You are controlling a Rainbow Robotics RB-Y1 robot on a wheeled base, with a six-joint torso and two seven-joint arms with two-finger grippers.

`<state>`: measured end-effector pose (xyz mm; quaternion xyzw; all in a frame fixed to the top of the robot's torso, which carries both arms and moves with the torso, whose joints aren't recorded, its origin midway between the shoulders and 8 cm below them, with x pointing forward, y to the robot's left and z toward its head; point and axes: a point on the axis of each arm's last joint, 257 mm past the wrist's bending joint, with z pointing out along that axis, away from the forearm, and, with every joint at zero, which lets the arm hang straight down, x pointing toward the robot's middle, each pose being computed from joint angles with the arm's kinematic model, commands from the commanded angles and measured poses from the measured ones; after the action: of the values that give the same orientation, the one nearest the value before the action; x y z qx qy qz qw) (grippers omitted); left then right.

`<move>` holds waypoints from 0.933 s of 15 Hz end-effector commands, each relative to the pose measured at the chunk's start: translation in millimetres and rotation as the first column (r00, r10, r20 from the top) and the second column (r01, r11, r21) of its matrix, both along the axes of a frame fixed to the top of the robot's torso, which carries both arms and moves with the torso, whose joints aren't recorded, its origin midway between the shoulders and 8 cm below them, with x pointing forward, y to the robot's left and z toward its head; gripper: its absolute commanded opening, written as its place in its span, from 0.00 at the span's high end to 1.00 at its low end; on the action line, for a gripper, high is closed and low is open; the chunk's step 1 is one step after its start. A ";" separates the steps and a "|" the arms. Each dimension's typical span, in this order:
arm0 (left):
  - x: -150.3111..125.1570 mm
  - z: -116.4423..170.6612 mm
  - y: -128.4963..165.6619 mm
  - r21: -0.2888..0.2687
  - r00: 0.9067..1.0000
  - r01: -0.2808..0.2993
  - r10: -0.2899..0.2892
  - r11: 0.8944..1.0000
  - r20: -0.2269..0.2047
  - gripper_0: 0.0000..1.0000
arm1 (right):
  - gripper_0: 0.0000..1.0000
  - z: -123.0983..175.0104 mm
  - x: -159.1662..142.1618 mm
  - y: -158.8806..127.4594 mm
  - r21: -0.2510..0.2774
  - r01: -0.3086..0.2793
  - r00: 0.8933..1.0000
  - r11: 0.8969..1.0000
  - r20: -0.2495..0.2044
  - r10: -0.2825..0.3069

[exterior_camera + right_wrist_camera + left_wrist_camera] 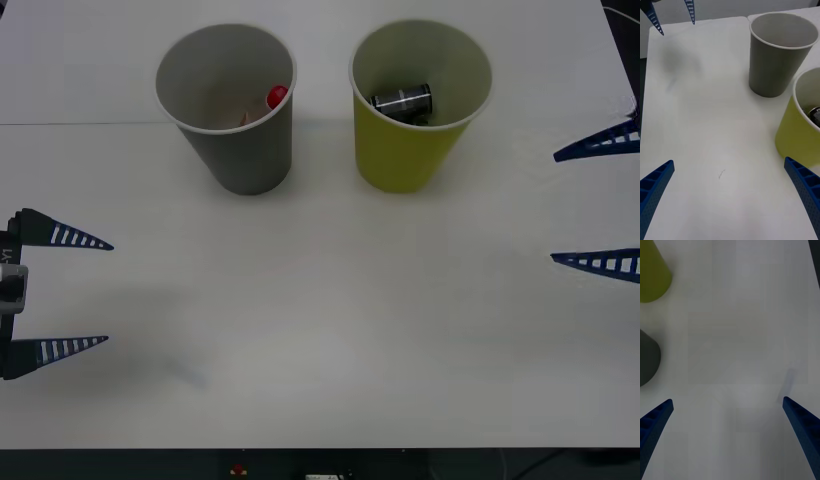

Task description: Put the can into the green bin and the plastic bottle into the gray bin

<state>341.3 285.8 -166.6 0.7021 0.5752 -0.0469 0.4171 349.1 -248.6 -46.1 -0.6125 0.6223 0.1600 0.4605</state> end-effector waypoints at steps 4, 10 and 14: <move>0.0 0.0 0.0 0.000 1.000 0.000 0.000 1.000 0.000 0.00 | 0.00 -31.6 -23.9 -38.8 -0.050 0.016 0.999 0.999 0.030 -0.014; 0.0 0.0 0.0 0.000 1.000 0.000 0.000 1.000 0.000 0.00 | 0.00 -54.9 -30.1 -51.3 -0.101 0.027 1.000 0.995 0.014 -0.025; 0.0 0.0 0.0 0.000 1.000 0.000 0.000 1.000 0.000 0.00 | 0.00 -65.4 -25.4 -49.0 -0.107 0.034 0.999 0.994 0.014 -0.033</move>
<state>341.3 285.8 -166.6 0.7022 0.5751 -0.0469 0.4171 323.1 -299.6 -110.5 -0.6284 0.6380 0.1126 0.4306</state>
